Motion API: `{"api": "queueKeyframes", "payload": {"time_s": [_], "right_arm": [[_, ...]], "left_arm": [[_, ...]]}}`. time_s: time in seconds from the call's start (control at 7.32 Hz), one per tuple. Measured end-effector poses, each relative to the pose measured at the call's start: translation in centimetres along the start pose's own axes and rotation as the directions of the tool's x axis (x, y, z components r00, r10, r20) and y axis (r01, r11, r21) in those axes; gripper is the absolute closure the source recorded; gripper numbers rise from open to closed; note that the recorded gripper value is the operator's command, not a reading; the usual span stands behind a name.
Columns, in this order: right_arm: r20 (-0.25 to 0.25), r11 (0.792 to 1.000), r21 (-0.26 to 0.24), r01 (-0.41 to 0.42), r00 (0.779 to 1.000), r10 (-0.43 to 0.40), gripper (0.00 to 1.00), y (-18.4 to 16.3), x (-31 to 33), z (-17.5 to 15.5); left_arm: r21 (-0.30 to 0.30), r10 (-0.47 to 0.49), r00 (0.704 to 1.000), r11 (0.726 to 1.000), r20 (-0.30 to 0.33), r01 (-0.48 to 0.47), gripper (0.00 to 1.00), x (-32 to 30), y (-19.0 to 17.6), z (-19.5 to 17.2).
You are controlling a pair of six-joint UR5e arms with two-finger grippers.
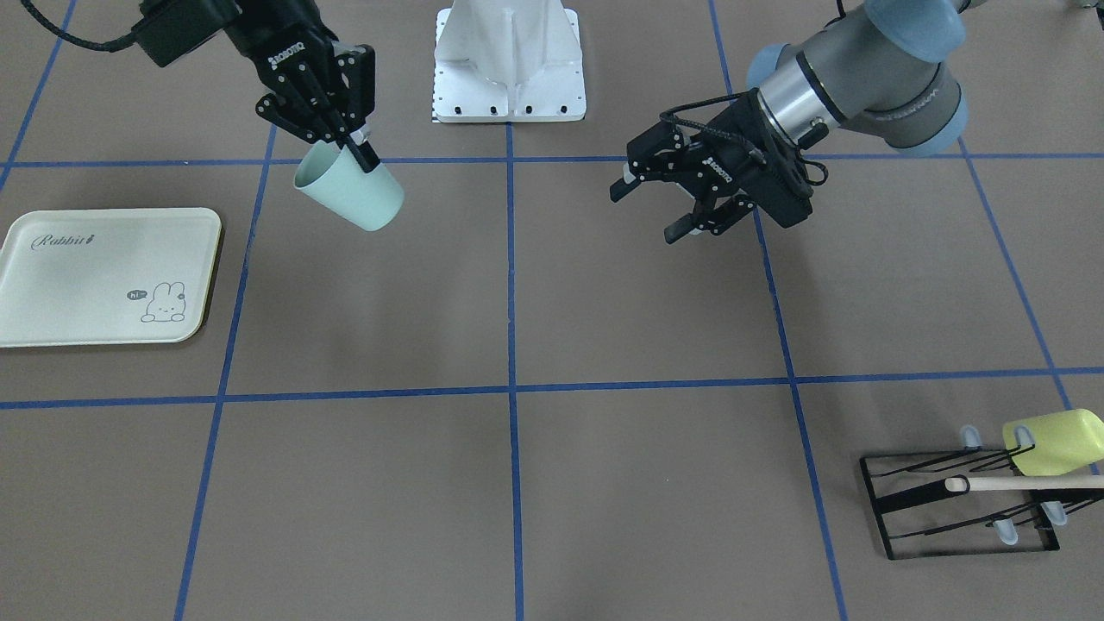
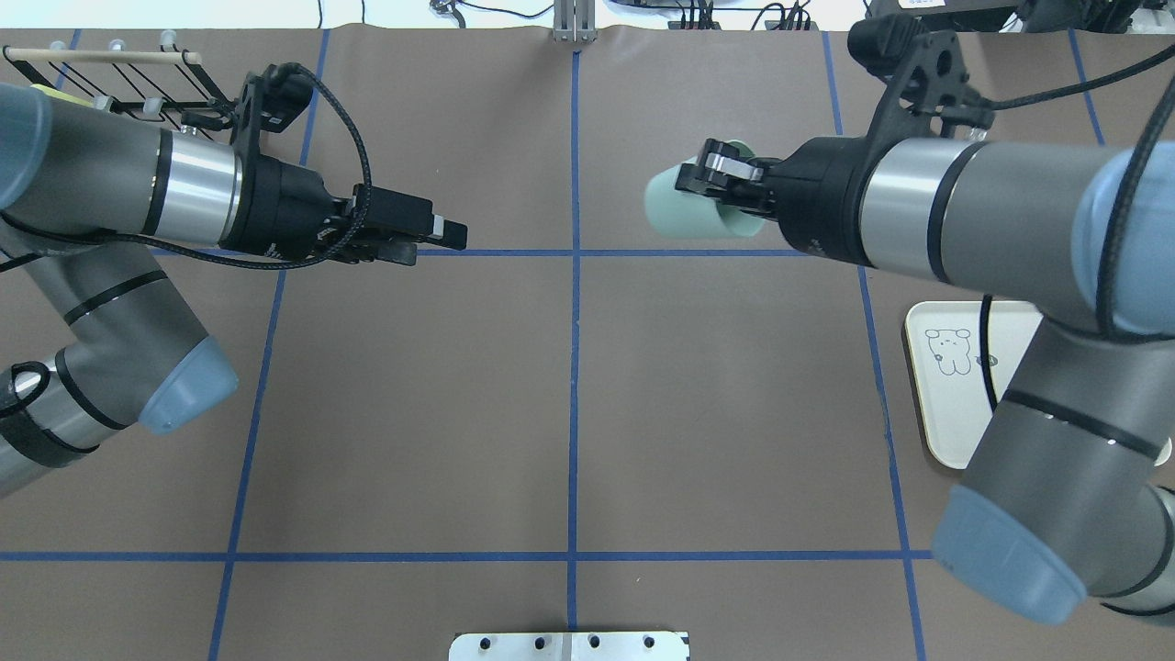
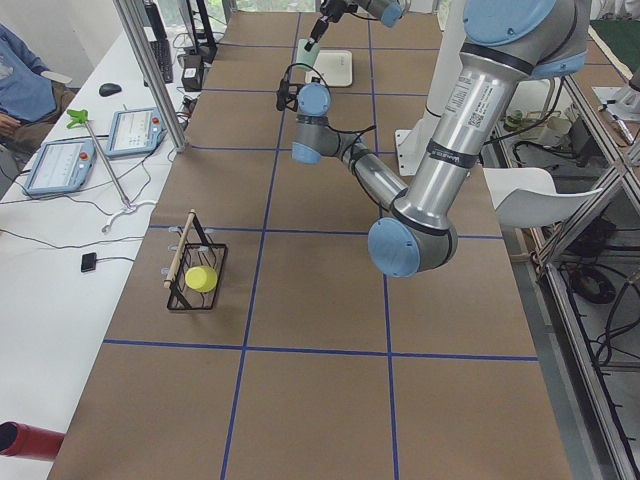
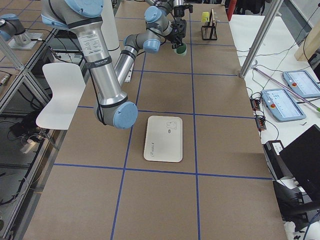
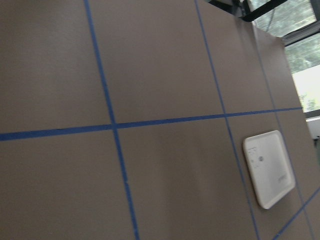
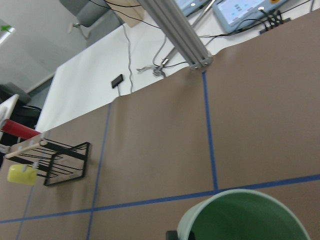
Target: Left arm grabs green cup and hands to right arm on tray
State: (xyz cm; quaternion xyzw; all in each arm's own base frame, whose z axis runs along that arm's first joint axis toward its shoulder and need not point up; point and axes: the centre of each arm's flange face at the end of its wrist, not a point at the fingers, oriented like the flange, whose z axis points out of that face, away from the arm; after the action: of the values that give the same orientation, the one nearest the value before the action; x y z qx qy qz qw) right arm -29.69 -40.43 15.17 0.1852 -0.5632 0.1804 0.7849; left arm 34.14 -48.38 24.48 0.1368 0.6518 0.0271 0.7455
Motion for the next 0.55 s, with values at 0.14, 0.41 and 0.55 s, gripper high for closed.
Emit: {"api": "queueKeyframes", "payload": {"time_s": [0.14, 0.41, 0.55], "right_arm": [[-0.082, 1.000, -0.025, 0.016, 0.996, -0.018, 1.00, -0.3, 1.6, 0.5], [-0.238, 0.992, -0.089, 0.088, 0.965, -0.107, 1.00, -1.0, 4.6, 0.5], [-0.297, 0.981, -0.140, 0.133, 0.939, -0.170, 1.00, -1.9, 5.9, -0.6]], "left_arm": [[-0.003, 0.034, 0.994, 0.999, 0.108, -0.034, 0.00, -2.7, -1.4, -0.9], [-0.038, 0.150, 0.936, 0.989, 0.318, -0.146, 0.00, -10.9, -2.6, -3.9], [-0.084, 0.222, 0.889, 0.975, 0.402, -0.205, 0.00, -16.2, -2.2, -6.3]]}}
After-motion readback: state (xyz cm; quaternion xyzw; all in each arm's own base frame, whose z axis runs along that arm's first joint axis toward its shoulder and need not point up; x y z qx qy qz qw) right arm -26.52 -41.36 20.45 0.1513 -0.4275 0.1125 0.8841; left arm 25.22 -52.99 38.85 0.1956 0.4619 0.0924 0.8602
